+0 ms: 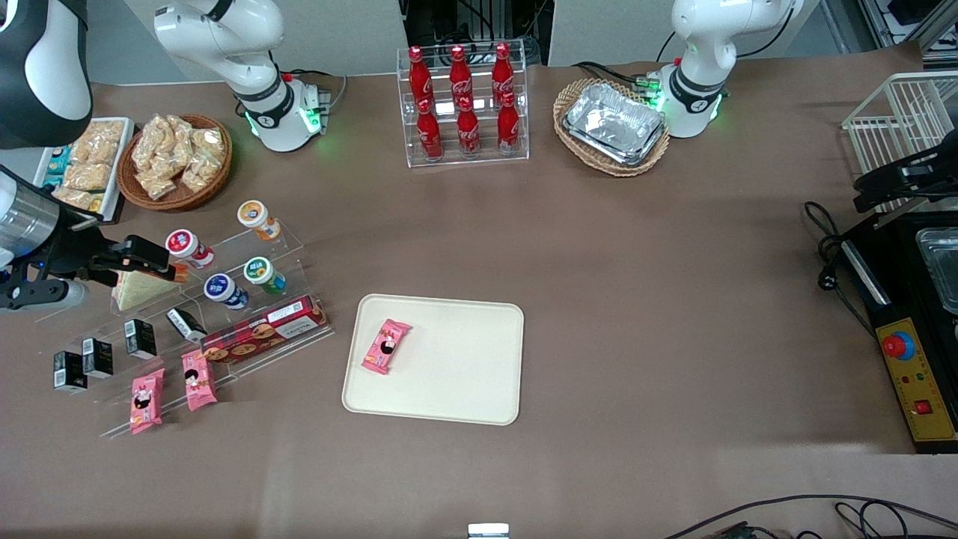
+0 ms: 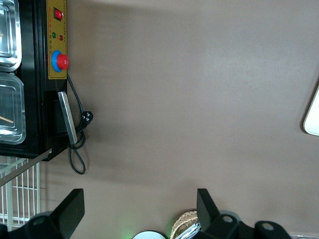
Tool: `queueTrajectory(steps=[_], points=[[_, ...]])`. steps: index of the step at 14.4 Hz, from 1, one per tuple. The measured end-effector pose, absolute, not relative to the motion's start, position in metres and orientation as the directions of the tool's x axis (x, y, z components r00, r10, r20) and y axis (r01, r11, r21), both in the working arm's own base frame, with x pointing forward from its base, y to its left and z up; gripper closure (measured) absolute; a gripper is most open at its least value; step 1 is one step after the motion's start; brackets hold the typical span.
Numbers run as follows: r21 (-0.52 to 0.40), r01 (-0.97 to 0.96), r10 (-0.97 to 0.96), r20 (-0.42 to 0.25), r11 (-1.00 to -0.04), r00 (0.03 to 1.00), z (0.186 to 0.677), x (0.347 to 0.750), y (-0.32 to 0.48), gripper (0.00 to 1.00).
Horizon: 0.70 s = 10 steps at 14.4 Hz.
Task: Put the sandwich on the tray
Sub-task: 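Move the right gripper down toward the wrapped sandwich in the acrylic rack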
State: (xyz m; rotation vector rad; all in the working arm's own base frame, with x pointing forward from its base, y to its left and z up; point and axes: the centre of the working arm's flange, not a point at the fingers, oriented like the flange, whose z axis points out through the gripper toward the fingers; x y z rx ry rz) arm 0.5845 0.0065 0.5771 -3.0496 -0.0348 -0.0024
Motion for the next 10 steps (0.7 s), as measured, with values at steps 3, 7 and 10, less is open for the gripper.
queueTrajectory(steps=[3, 7, 10], points=[[-0.092, 0.022, 0.022, 0.003, -0.996, 1.0, 0.577, 0.584, 0.006, 0.0], [-0.05, 0.06, 0.06, 0.004, -0.997, 0.998, 0.577, 0.584, -0.003, 0.0], [-0.036, 0.12, 0.12, -0.004, -0.992, 0.993, 0.577, 0.583, -0.017, 0.0]])
